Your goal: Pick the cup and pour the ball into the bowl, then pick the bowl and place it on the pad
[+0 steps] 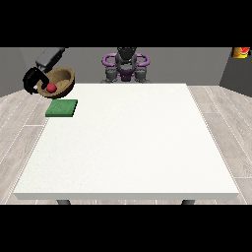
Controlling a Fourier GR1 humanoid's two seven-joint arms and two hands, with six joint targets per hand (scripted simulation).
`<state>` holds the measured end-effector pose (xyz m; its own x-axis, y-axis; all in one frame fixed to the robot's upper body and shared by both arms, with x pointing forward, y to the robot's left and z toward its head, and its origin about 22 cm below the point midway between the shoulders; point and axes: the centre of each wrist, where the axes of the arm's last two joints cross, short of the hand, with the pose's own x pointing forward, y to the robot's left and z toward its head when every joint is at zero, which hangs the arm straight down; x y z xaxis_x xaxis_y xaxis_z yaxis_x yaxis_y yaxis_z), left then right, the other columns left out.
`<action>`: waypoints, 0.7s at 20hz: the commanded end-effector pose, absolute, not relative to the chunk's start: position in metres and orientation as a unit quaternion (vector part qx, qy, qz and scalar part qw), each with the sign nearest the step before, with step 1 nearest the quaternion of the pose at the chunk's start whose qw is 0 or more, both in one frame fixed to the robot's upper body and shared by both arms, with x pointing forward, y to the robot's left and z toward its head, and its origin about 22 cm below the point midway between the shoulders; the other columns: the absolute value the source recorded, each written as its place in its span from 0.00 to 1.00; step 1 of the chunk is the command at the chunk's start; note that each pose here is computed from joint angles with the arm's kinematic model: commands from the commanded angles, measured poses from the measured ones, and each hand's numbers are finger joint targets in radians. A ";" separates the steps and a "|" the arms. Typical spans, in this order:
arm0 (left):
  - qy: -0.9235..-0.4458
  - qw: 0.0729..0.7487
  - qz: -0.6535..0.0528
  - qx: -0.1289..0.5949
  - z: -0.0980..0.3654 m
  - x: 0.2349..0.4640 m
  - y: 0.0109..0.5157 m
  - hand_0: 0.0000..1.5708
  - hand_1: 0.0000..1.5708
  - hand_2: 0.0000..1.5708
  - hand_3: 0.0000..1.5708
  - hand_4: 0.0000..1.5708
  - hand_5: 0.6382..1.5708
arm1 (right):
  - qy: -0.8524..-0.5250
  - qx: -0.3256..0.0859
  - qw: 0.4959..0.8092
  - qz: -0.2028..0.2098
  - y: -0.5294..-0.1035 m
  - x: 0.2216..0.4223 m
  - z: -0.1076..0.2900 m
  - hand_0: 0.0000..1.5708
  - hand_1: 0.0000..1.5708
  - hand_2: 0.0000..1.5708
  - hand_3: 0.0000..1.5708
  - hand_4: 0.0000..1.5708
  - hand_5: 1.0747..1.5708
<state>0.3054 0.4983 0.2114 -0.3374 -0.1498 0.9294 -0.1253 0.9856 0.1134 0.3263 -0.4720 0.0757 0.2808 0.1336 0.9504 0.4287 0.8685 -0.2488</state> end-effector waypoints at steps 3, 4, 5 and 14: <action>-0.815 0.575 -0.017 0.074 0.193 0.305 0.497 0.00 0.00 0.00 0.00 0.77 0.98 | -0.585 -0.211 0.773 -0.122 -0.437 0.339 0.042 1.00 1.00 1.00 0.34 0.66 1.00; -0.814 0.575 -0.015 0.084 0.196 0.304 0.498 0.00 0.00 0.00 0.00 0.77 0.98 | -0.588 -0.206 0.773 -0.118 -0.438 0.333 0.033 1.00 1.00 1.00 0.34 0.65 1.00; -0.814 0.574 -0.010 0.092 0.195 0.304 0.504 0.00 0.00 0.00 0.00 0.77 0.98 | -0.594 -0.195 0.774 -0.102 -0.435 0.342 0.047 1.00 1.00 1.00 0.37 0.64 1.00; -0.821 0.565 -0.017 0.085 0.218 0.303 0.499 0.00 0.00 0.00 0.00 0.76 0.99 | -0.582 -0.251 0.751 -0.182 -0.476 0.323 0.051 1.00 1.00 1.00 0.69 0.00 0.96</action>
<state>0.3013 0.5034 0.2141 -0.3376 -0.1628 0.9271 -0.1355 0.9831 0.1233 0.3281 -0.4681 0.0530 0.2828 0.0076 0.9591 0.5119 0.8445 -0.1576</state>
